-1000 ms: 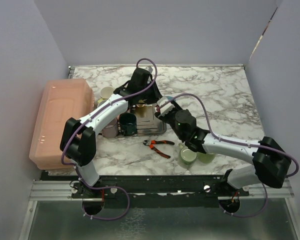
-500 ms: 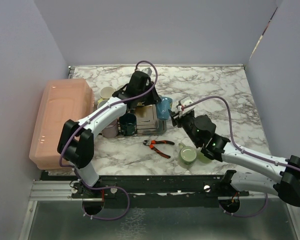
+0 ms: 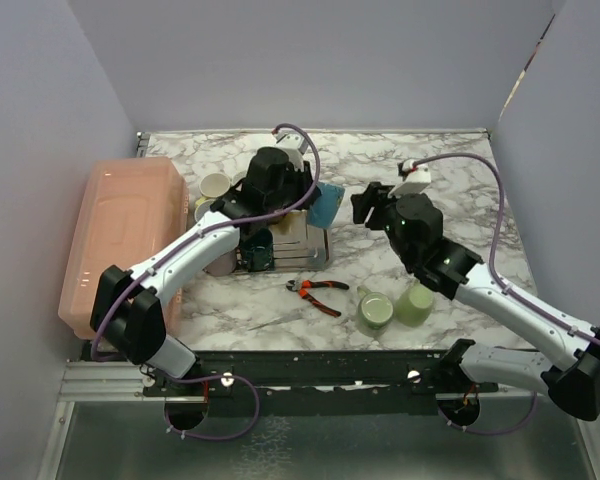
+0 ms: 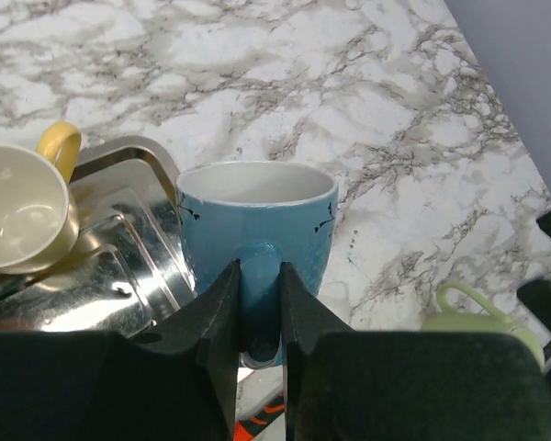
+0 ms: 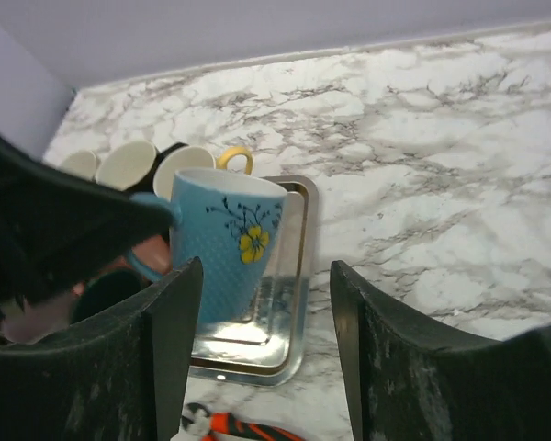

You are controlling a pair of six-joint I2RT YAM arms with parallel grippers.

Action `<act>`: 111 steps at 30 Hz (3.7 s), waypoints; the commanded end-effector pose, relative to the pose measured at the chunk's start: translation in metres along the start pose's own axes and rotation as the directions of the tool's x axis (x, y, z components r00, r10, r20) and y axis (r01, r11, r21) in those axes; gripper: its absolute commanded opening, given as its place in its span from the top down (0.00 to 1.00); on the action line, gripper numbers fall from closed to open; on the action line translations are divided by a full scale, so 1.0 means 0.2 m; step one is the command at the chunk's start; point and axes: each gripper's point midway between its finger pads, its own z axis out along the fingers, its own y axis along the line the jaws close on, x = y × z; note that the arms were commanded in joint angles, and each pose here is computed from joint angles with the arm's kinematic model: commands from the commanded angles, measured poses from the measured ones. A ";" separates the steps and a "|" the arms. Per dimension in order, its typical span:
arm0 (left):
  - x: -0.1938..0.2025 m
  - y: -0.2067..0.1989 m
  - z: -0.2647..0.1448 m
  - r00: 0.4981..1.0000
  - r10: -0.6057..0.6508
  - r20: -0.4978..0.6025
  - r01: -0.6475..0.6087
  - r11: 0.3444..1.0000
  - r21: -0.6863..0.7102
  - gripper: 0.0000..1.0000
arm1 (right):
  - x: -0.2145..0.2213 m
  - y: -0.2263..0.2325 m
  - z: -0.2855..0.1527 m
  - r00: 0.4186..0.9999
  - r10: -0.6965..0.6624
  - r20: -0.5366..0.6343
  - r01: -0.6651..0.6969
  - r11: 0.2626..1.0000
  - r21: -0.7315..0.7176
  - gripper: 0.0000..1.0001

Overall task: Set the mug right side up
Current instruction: Turn over the cup at the center of the board, then place the cup on the tray.

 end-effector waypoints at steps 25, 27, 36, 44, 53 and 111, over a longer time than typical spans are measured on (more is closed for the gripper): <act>-0.10 -0.23 -0.27 0.775 0.450 0.444 -0.487 0.873 -0.035 1.00 | 0.28 -0.09 0.16 0.643 0.642 -0.418 -0.527 0.767 0.366 0.32; -0.10 -0.24 -0.28 0.770 0.456 0.447 -0.495 0.868 -0.034 1.00 | 0.29 -0.07 0.19 0.623 0.655 -0.428 -0.545 0.756 0.364 0.32; -0.08 -0.20 -0.28 0.762 0.476 0.439 -0.504 0.862 -0.061 1.00 | 0.23 -0.09 0.19 0.629 0.682 -0.374 -0.567 0.731 0.380 0.39; -0.08 -0.19 -0.28 0.758 0.486 0.435 -0.506 0.859 -0.077 1.00 | 0.07 -0.11 0.17 0.694 0.655 -0.299 -0.574 0.754 0.319 0.38; -0.06 -0.20 -0.28 0.759 0.484 0.437 -0.515 0.856 -0.053 1.00 | 0.27 0.05 0.27 0.578 0.651 -0.492 -0.586 0.751 0.306 0.40; 0.60 0.17 -0.09 0.953 0.274 0.133 -0.259 0.958 -0.121 0.85 | 0.43 0.29 0.35 0.840 0.194 -0.506 -0.300 0.944 -0.136 0.99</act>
